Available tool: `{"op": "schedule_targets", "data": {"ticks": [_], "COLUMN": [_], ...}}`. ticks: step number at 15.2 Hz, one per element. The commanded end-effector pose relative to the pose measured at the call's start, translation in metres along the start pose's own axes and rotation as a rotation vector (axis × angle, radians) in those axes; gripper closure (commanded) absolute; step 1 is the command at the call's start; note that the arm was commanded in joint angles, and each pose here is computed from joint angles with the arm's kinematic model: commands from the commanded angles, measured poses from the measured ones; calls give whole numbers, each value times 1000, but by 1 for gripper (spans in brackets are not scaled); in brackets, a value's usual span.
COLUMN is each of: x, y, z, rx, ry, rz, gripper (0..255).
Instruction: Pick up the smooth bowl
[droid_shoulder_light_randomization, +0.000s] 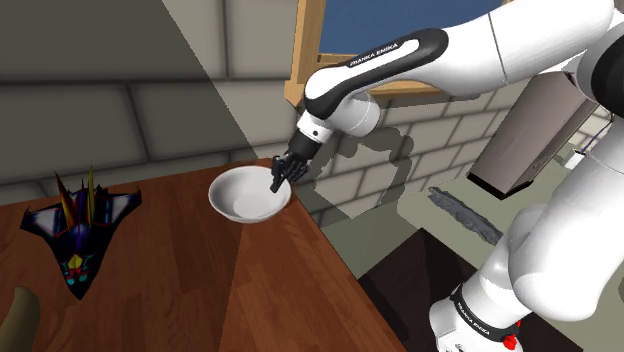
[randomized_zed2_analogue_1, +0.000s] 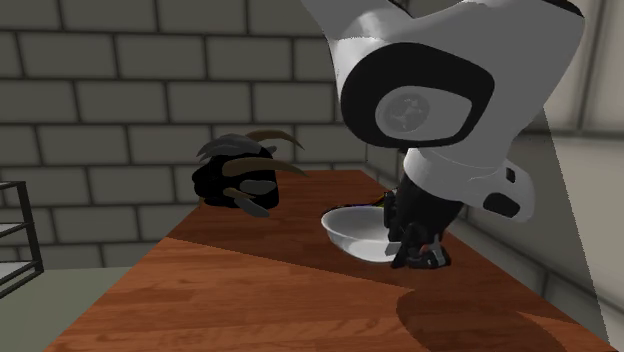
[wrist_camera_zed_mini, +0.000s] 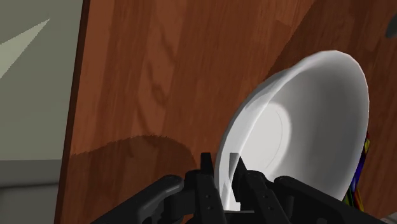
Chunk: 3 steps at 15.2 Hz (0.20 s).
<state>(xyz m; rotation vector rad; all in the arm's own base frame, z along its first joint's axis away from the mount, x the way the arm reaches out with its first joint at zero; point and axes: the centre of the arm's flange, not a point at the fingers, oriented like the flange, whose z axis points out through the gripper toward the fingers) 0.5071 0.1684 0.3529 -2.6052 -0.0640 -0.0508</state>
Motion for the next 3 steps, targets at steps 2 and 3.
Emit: {"op": "schedule_targets", "data": {"ticks": [2,3], "x": [0,0], "y": [-6,-6], "z": [-9,-9], "rx": [0,0], "ry": [0,0], "rz": [0,0], "gripper": [255,255]}}
